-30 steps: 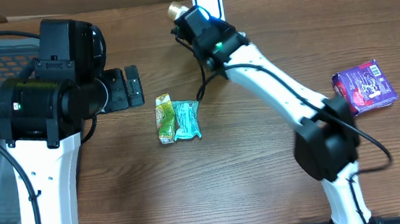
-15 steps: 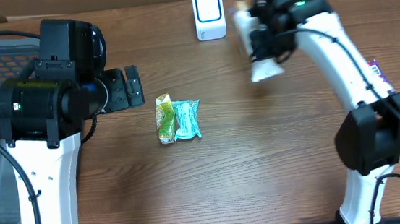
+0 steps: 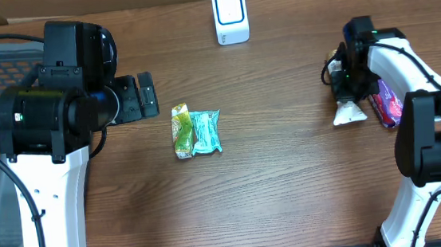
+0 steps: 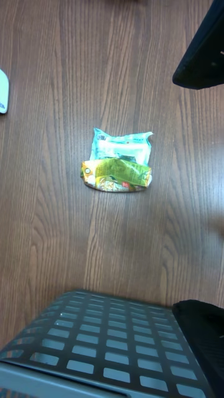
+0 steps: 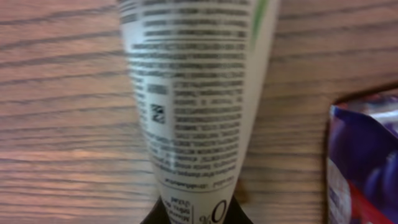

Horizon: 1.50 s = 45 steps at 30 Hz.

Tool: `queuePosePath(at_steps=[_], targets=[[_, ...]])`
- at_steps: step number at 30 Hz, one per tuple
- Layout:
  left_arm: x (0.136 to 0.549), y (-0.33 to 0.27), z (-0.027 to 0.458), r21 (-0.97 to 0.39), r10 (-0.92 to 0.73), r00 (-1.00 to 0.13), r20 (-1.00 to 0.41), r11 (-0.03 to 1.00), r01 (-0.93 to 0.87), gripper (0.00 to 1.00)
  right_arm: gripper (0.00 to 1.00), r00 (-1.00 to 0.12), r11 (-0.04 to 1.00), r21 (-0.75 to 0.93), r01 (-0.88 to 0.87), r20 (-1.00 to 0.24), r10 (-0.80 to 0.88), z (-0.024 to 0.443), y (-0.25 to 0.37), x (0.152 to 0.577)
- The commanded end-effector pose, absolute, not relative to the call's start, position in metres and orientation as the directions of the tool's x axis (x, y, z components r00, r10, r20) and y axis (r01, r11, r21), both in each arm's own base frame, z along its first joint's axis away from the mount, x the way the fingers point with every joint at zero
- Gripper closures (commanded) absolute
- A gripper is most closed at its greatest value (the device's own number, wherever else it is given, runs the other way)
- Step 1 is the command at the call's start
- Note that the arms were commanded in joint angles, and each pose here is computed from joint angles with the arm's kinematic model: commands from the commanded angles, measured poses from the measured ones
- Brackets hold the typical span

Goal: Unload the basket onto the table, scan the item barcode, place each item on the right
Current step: 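Move the tube to the table's right edge and release it, then reach the right gripper to the teal wipes packet and grasp it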

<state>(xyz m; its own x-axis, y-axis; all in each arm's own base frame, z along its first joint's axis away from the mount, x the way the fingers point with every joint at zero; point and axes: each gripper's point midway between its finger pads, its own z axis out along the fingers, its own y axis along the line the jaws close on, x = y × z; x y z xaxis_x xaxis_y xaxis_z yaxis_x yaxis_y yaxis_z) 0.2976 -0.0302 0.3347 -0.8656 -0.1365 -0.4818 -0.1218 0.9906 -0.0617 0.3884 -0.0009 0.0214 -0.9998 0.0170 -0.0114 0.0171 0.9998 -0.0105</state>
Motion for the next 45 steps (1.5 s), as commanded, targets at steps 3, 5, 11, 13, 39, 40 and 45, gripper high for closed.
queuePosePath(at_steps=[3,5,11,13,39,40,45], targets=[[0.298,-0.03,0.336,-0.068,-0.15,-0.861,-0.486,0.989,-0.134,0.0,0.92,-0.992,0.992,-0.071,0.105,0.056,0.109,0.009,-0.035,0.368],[0.298,-0.03,0.336,-0.068,-0.15,-0.861,-0.486,0.989,-0.134,0.01,0.86,-0.991,0.992,-0.055,0.116,0.064,0.119,0.01,-0.035,0.366],[0.298,-0.03,0.336,-0.068,-0.15,-0.861,-0.486,0.989,-0.134,0.0,0.42,-0.989,0.974,0.19,0.123,0.104,0.105,0.045,0.007,0.371],[0.298,-0.03,0.336,-0.068,-0.15,-0.861,-0.486,0.989,-0.134,0.01,0.0,-0.99,0.965,0.232,0.123,0.097,0.103,0.066,0.016,0.378],[0.298,-0.03,0.336,-0.068,-0.15,-0.861,-0.486,0.989,-0.134,0.0,0.16,-0.983,0.822,0.539,-0.182,-0.085,-0.162,0.077,0.294,0.362],[0.298,-0.03,0.336,-0.068,-0.15,-0.861,-0.486,0.989,-0.134,0.01,0.18,-0.982,0.826,0.531,-0.186,-0.09,-0.163,0.071,0.303,0.357],[0.298,-0.03,0.336,-0.068,-0.15,-0.861,-0.486,0.989,-0.134,0.0,0.32,-0.982,0.851,0.491,-0.185,-0.13,-0.139,0.05,0.327,0.346]])
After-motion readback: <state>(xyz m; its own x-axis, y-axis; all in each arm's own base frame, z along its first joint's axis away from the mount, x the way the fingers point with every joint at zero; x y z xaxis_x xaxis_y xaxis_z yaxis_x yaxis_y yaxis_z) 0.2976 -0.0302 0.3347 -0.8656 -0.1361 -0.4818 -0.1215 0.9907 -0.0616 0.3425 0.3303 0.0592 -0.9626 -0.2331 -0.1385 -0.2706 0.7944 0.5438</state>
